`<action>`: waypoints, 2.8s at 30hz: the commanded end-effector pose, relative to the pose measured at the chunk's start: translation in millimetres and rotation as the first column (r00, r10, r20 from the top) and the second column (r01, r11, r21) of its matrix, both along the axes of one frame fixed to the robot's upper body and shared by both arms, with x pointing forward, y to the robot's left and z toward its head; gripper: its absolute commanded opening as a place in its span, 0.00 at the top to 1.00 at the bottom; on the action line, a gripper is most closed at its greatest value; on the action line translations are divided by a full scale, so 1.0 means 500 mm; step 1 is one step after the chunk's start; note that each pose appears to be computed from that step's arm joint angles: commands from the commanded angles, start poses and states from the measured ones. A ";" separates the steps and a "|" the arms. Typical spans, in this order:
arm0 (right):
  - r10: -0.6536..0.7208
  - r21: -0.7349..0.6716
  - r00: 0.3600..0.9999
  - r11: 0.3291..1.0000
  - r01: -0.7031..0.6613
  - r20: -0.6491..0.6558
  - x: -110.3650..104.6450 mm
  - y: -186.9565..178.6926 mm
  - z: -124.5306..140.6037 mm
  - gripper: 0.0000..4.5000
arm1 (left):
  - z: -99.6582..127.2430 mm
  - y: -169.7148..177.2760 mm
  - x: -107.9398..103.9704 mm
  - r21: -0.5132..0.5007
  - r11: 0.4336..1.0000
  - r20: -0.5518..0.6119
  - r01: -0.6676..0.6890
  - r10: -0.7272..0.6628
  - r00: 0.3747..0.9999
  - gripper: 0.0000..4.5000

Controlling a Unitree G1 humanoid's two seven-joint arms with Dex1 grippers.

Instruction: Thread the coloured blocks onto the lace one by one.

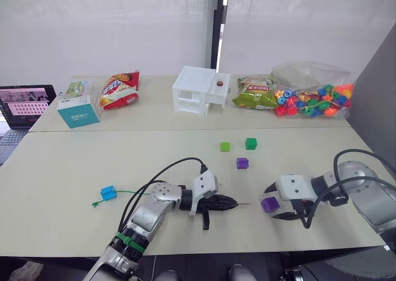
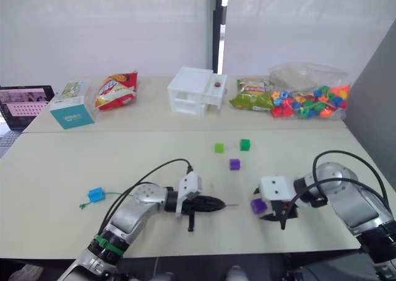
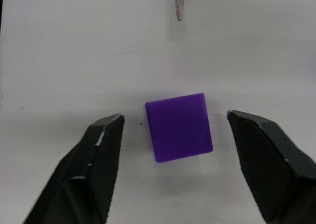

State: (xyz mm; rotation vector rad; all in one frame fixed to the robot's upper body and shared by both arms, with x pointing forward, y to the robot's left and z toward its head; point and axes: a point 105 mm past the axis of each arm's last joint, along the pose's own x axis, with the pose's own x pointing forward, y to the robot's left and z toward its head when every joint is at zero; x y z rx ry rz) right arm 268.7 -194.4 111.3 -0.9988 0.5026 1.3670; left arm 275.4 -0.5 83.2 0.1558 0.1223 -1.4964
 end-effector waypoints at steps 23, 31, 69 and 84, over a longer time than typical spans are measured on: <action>-0.176 0.121 0.975 0.974 0.192 -0.132 -0.018 0.083 -0.011 0.74 | 0.015 -0.010 -0.006 0.015 0.999 0.049 0.044 -0.045 0.998 1.00; -0.173 0.110 0.978 0.976 0.185 -0.116 -0.015 0.081 -0.018 0.74 | 0.012 -0.009 -0.007 0.028 0.999 0.045 0.046 -0.047 0.998 1.00; -0.209 0.126 0.974 0.967 0.220 -0.090 -0.013 0.086 -0.033 0.74 | -0.003 -0.011 0.013 0.144 0.989 0.075 0.010 -0.021 0.997 0.48; -0.208 0.112 0.975 0.970 0.215 -0.074 -0.010 0.085 -0.036 0.74 | 0.015 -0.043 0.009 0.069 0.997 0.095 0.046 -0.053 0.994 1.00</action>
